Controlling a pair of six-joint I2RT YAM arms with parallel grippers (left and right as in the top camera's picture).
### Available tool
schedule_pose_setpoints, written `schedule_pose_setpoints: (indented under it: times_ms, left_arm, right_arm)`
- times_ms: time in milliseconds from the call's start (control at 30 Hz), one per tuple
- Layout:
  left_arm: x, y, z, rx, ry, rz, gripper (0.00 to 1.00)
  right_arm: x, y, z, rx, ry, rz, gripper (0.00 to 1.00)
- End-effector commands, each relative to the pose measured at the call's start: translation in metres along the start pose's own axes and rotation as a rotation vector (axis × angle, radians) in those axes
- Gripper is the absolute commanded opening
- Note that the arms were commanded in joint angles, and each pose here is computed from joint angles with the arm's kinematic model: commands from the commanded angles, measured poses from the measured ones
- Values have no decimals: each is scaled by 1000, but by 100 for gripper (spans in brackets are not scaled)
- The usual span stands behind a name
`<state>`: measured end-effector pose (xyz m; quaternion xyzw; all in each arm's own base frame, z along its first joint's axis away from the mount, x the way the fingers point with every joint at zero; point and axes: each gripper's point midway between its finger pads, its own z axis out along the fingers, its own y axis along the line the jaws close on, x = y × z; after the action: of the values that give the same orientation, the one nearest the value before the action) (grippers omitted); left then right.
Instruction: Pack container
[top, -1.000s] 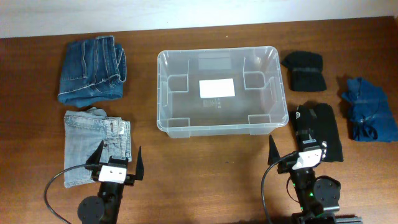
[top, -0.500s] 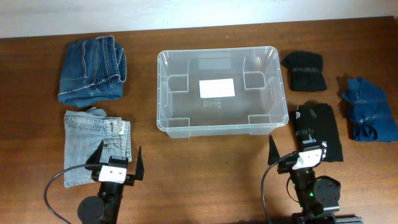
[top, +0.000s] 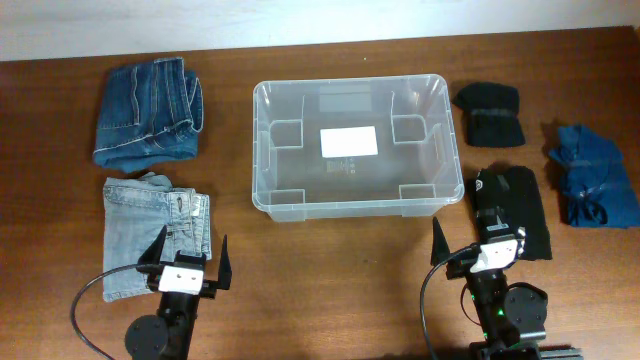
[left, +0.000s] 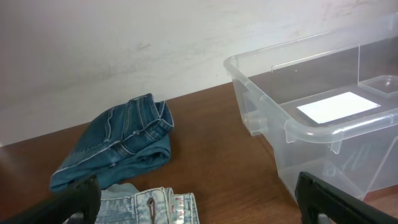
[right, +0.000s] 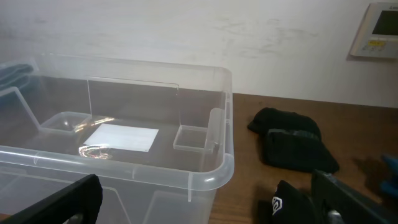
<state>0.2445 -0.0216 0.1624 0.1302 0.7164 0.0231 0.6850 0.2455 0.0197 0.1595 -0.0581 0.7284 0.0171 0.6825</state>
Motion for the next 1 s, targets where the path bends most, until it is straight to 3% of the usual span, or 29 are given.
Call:
schedule_pose_setpoints:
  times_ms: [0,167,300,533,700,967]
  left_arm:
    - [0,-2,0,10,-5,16,99]
    - [0,-2,0,10,-5,16,99]
    - [0,-2,0,10,-5,16,99]
    - [1,-2,0,9,-5,16,99]
    - [0,-2,0,10,-5,16,99]
    - [0,-2,0,10,-5,16,99]
  right_arm:
    - [1,5,0,-23,-1,-4,98]
    - [1,5,0,-22,-1,-4,98]
    - [-22,9,-2,-49,-92,-12,98]
    - [-108,9,-26,-47,-302,-88,98]
    - [-178,-10,-56,75,-406,-146,99]
    - [-211,-59,-26,297,-69,-154,99]
